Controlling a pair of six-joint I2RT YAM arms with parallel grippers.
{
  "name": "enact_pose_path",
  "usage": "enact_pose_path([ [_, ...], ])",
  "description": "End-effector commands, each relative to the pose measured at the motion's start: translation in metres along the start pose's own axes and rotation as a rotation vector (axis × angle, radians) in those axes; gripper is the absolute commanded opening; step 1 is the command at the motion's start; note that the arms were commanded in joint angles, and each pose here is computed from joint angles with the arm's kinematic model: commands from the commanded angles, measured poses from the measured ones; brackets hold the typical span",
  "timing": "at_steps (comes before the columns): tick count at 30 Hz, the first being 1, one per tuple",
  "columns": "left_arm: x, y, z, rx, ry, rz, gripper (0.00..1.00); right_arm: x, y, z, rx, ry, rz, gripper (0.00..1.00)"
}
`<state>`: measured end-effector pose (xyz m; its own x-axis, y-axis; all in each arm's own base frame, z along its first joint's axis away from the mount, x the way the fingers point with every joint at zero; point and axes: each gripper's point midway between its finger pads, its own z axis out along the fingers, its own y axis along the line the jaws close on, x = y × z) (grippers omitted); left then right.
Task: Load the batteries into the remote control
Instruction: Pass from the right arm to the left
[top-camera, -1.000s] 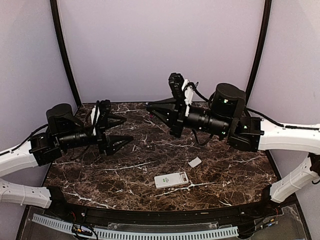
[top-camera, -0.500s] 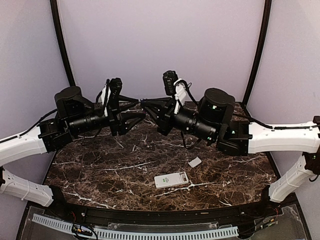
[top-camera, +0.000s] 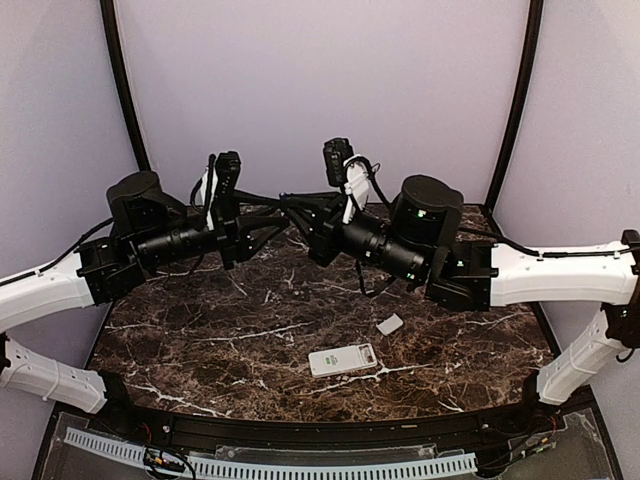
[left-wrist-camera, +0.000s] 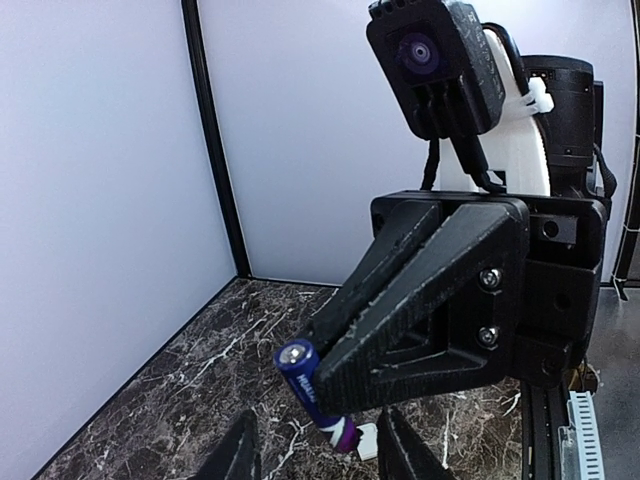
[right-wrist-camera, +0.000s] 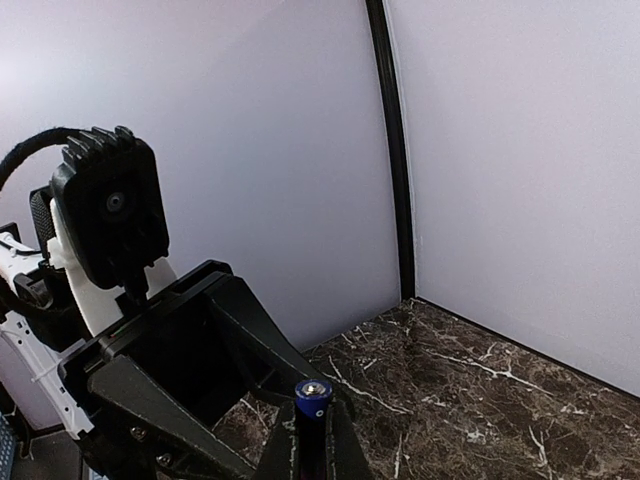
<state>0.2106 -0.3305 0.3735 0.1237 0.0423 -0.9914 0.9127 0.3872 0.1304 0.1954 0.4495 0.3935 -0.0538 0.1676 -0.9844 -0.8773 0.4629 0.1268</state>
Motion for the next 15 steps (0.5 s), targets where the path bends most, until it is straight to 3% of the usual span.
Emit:
enact_pose_path([
  [1, -0.0114, -0.0014, 0.0018, 0.010, -0.031, 0.004, 0.37, -0.0152, 0.0061, 0.0026, -0.006, -0.046, 0.029, 0.00],
  [11, -0.0123, -0.0001, 0.0028, 0.003, -0.034, 0.019, 0.36, -0.0109, 0.0115, 0.0065, -0.027, -0.038, 0.042, 0.00],
  [15, -0.0115, 0.0014, 0.0026, -0.005, -0.033, 0.024, 0.28, -0.0096, 0.0141, 0.0081, -0.036, -0.035, 0.042, 0.00],
])
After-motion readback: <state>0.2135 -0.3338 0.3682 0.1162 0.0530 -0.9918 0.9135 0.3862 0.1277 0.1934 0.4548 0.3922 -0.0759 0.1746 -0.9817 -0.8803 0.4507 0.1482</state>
